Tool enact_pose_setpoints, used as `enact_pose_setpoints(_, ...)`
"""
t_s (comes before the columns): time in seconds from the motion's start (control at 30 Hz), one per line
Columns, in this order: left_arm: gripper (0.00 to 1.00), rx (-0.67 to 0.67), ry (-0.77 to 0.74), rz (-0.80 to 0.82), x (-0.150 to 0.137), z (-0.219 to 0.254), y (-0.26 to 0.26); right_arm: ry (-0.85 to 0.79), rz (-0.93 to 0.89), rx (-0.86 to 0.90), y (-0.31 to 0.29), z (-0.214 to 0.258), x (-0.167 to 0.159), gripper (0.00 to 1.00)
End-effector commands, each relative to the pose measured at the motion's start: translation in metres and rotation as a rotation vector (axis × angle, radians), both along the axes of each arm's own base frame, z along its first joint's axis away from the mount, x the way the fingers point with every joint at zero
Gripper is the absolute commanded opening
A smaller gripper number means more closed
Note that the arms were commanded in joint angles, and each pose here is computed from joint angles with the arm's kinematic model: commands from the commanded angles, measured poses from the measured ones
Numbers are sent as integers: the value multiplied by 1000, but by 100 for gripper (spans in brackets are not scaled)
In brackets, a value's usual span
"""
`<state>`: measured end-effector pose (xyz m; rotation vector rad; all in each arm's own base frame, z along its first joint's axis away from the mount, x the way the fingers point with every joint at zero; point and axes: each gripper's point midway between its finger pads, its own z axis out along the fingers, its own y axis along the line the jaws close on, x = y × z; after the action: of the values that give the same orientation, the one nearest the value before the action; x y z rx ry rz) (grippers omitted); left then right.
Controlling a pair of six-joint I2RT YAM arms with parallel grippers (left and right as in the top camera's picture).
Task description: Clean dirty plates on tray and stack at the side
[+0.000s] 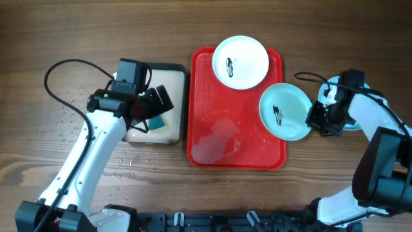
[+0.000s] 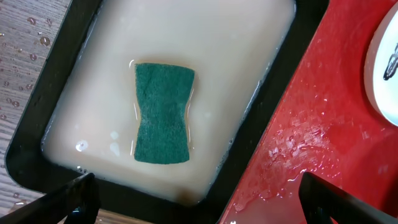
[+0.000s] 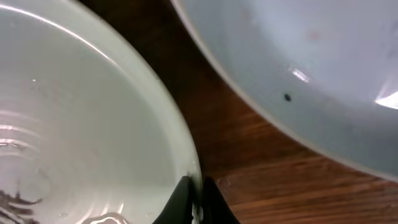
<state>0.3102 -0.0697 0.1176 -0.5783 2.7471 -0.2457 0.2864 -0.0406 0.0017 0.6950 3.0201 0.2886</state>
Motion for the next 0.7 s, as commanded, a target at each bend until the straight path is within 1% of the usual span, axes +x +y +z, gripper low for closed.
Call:
enact_pose_setpoints(0.0, 100, -8, -26, 2, 5, 9, 1, -48, 62, 5, 15, 26, -7, 4)
enact_pose_setpoints(0.1, 100, -9, -26, 2, 5, 9, 1, -130, 165, -3, 50, 61, -10, 4)
enact_pose_setpoints(0.17, 100, -9, -26, 2, 5, 9, 1, -115, 158, 13, 80, 67, -16, 4)
enact_pose_setpoints(0.27, 100, -9, -27, 2, 5, 9, 1, -16, 11, 49, 128, 51, -31, 4)
enact_pose_setpoints(0.33, 100, -8, -27, 2, 5, 9, 1, 33, -130, 68, 151, 34, -45, 4)
enact_pose_setpoints(0.37, 100, -9, -27, 2, 5, 9, 1, 41, -149, 82, 156, 30, -48, 4)
enact_pose_setpoints(0.4, 100, -9, -27, 2, 5, 9, 1, 43, -133, 122, 167, 30, -50, 8)
enact_pose_setpoints(0.43, 100, -9, -26, 2, 5, 9, 1, 27, -110, 141, 171, 32, -47, 25)
enact_pose_setpoints(0.47, 100, -9, -26, 2, 5, 9, 1, -12, -62, 146, 172, 37, -40, 28)
enact_pose_setpoints(0.5, 100, -9, -26, 2, 5, 9, 1, -82, 25, 137, 171, 47, -28, 29)
enact_pose_setpoints(0.53, 100, -9, -26, 2, 5, 9, 1, -195, 214, 125, 172, 63, -12, 29)
enact_pose_setpoints(0.6, 100, -6, -11, 1, 2, 4, 1, -341, 559, 63, 173, 88, 6, 35)
enact_pose_setpoints(0.67, 100, 2, 22, 2, -4, -13, 2, -354, 649, 41, 172, 92, 5, 36)
